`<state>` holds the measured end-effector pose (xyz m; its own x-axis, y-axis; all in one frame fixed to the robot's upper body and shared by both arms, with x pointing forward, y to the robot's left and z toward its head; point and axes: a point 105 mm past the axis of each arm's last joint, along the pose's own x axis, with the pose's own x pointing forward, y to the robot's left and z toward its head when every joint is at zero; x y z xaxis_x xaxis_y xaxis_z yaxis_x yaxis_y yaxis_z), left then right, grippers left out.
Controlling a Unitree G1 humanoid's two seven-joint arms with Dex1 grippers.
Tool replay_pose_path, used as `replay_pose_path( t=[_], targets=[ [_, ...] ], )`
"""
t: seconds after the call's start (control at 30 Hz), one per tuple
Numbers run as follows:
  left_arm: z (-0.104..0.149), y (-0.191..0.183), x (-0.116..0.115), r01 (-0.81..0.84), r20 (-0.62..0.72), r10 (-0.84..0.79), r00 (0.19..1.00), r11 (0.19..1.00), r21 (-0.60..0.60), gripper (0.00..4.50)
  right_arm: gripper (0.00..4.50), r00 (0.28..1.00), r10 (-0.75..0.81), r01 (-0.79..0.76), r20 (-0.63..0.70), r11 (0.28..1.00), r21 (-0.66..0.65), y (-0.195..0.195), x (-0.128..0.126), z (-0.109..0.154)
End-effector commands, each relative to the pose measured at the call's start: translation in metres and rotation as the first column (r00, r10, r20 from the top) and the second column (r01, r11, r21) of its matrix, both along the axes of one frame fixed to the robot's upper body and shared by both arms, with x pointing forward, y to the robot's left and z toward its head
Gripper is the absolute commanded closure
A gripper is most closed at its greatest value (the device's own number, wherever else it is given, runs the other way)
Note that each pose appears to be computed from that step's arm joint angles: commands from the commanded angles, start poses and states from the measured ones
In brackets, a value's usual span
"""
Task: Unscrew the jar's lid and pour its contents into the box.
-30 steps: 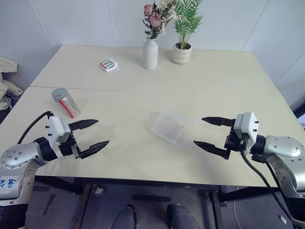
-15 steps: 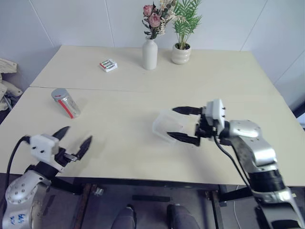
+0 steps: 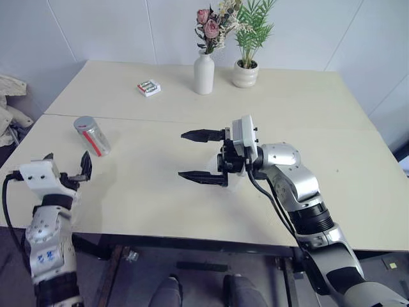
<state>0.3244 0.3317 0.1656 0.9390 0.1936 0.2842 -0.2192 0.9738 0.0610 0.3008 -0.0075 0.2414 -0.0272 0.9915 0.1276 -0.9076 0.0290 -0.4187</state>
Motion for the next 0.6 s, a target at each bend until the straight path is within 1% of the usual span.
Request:
replay_pose_path(
  t=[0.03, 0.1, 0.3, 0.37, 0.5, 0.6],
  targets=[
    [0.008, 0.001, 0.008, -0.008, 0.026, 0.007, 1.000, 1.000, 0.029, 0.01, 0.00, 0.999, -0.008, 0.007, 0.035, 1.000, 0.023, -0.003, -0.003, 0.008],
    [0.012, 0.001, 0.020, -0.005, 0.017, 0.005, 1.000, 0.999, 0.035, 0.01, 0.00, 0.999, -0.020, 0.019, 0.032, 0.999, 0.031, -0.005, -0.004, 0.007],
    [0.019, 0.014, 0.040, -0.024, 0.007, 0.024, 1.000, 0.998, 0.051, 0.01, 0.00, 0.998, -0.060, 0.059, 0.031, 0.997, 0.049, -0.009, -0.003, 0.008],
    [0.021, 0.014, 0.047, -0.021, -0.003, 0.021, 1.000, 0.996, 0.083, 0.01, 0.00, 0.997, -0.069, 0.067, 0.030, 0.996, 0.052, -0.009, -0.003, 0.008],
    [0.024, 0.015, 0.065, -0.013, -0.005, 0.013, 1.000, 0.999, 0.038, 0.01, 0.00, 0.996, -0.084, 0.082, 0.027, 0.995, 0.053, -0.012, -0.003, 0.007],
    [0.024, 0.017, 0.070, -0.019, 0.000, 0.019, 1.000, 1.000, 0.012, 0.01, 0.00, 0.996, -0.091, 0.089, 0.026, 0.995, 0.054, -0.014, -0.004, 0.007]
  ],
)
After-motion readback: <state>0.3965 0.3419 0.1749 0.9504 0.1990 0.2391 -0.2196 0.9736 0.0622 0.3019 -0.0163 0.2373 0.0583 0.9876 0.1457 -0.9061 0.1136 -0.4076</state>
